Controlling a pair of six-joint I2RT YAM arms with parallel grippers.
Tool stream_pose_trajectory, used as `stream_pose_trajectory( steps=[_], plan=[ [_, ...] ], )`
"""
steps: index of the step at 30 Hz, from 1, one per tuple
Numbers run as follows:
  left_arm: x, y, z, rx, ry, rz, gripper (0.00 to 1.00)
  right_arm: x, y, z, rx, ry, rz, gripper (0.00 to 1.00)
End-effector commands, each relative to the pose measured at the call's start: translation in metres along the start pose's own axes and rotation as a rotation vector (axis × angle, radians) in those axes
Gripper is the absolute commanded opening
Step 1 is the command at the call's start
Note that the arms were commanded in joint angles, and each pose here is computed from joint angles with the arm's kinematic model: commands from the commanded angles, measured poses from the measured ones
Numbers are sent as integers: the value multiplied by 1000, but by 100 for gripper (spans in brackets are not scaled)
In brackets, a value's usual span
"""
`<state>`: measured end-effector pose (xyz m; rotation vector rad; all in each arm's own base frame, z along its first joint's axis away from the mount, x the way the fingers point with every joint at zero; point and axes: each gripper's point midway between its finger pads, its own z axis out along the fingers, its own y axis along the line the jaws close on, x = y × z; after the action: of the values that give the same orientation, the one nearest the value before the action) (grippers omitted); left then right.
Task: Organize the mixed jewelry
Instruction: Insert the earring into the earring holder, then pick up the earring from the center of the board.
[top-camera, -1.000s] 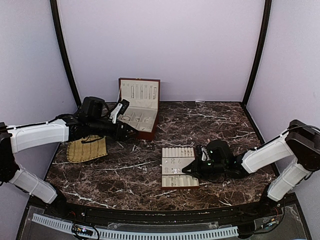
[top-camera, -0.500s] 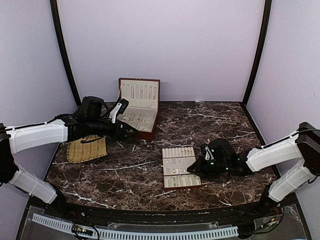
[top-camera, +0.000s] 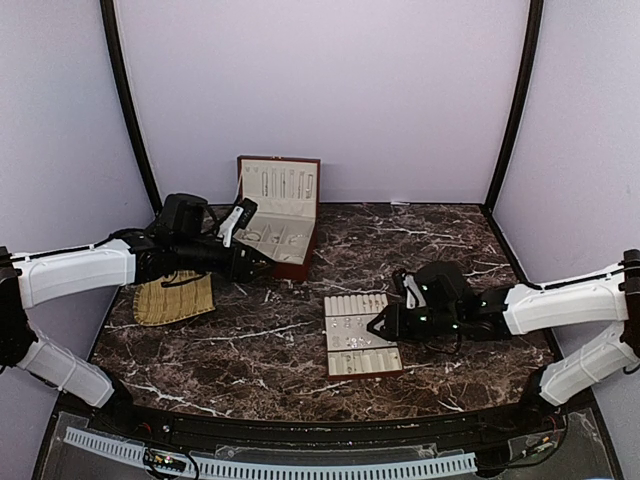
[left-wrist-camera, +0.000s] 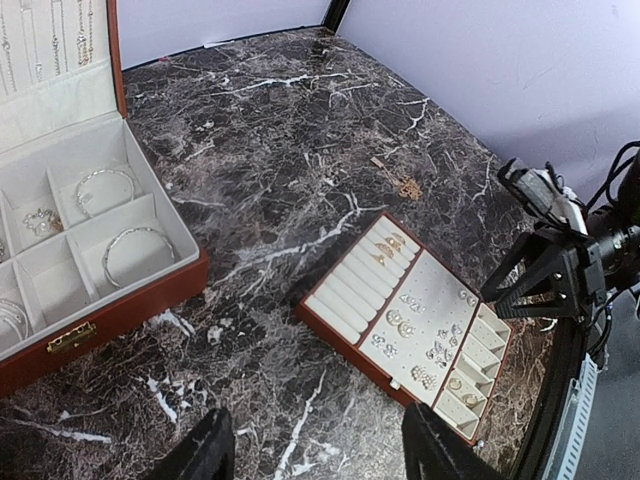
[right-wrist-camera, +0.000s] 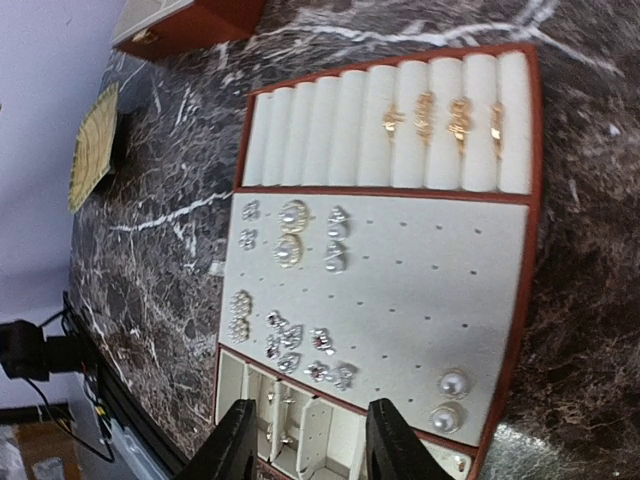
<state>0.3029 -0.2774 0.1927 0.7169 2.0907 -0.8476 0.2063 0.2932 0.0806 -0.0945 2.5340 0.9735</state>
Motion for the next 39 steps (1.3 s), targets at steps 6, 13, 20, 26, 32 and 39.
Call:
stream_pose_trajectory(
  steps=[6,13,20,26,32,39],
  plan=[
    [-11,-4,-8,2,-54,33,60,56,77,5,-30,106,-485,31],
    [-12,-3,-9,-7,-58,36,60,97,84,29,30,197,-650,24],
    [-13,-4,-12,-5,-65,40,60,112,76,47,159,225,-761,20],
    [-14,-5,-13,-2,-68,41,60,109,73,53,217,216,-789,20],
    [-14,-5,-13,-5,-69,41,60,111,67,57,257,227,-807,18],
    [-14,-5,-14,-4,-69,41,60,117,65,62,270,246,-818,18]
  ],
)
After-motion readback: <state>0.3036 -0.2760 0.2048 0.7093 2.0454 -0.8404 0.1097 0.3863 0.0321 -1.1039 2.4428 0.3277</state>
